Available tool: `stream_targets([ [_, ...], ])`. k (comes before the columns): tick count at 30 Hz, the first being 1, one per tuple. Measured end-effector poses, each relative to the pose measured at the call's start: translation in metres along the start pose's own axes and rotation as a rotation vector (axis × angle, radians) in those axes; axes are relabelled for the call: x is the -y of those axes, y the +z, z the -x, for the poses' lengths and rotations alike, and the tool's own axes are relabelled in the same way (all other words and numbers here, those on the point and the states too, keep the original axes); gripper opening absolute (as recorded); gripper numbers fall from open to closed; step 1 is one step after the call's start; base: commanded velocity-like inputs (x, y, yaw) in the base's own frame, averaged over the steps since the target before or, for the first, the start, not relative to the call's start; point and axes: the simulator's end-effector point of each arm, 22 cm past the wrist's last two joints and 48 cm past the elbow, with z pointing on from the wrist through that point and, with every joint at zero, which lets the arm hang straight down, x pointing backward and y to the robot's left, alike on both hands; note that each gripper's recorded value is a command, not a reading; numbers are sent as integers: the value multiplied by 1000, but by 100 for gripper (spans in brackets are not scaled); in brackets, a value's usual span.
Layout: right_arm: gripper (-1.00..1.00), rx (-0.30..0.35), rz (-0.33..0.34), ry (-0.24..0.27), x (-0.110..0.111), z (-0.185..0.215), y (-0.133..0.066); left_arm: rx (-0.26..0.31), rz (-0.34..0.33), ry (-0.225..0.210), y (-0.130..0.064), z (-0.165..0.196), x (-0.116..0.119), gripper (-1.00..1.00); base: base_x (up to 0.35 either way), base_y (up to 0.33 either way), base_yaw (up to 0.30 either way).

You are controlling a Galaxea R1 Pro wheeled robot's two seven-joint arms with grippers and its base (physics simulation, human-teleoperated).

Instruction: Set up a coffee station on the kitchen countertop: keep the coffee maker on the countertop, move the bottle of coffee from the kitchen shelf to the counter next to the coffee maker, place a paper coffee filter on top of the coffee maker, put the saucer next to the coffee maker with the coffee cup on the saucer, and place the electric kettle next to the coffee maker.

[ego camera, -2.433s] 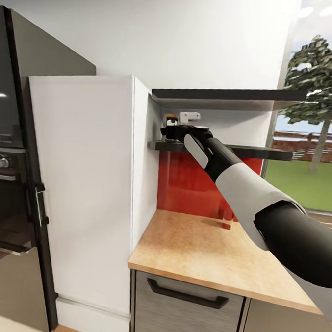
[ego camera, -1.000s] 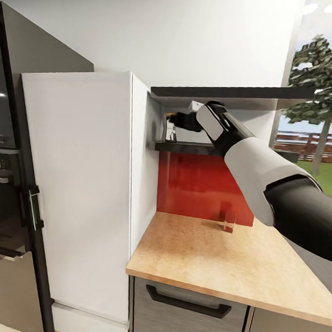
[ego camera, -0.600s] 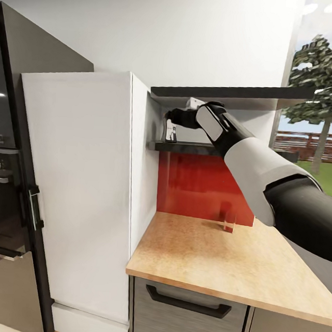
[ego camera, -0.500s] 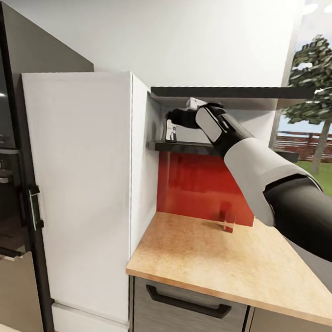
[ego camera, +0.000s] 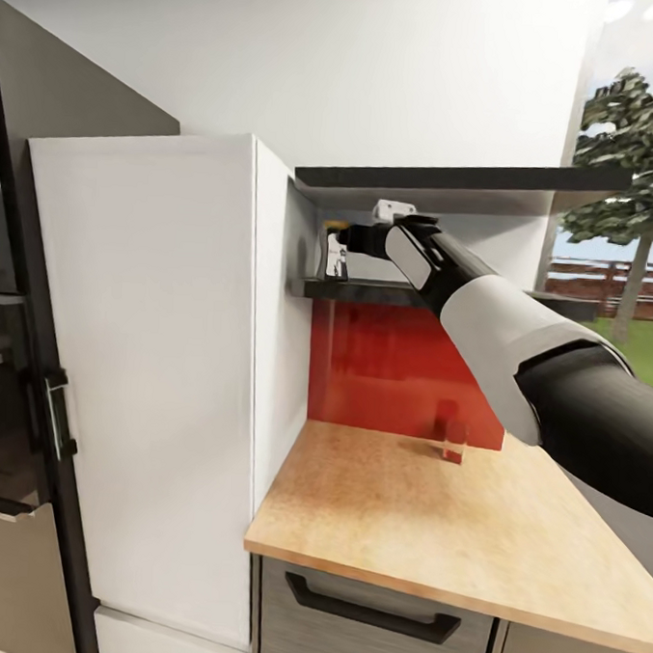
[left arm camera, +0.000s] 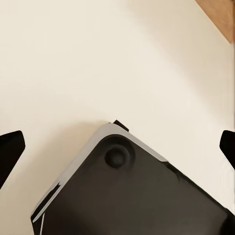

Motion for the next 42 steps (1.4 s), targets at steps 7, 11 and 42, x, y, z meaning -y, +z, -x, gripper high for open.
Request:
stream_targets([
  [7, 100, -11, -14, -9, 6, -6, 2, 0, 1, -2, 0, 0, 0, 100, 58, 0, 0],
  [11, 100, -13, -6, -12, 4, -7, 2, 1, 1, -2, 0, 0, 0, 100, 6, 0, 0],
  [42, 100, -14, 43, -9, -7, -7, 2, -4, 11, 1, -1, -2, -6, 100, 83, 48, 0],
])
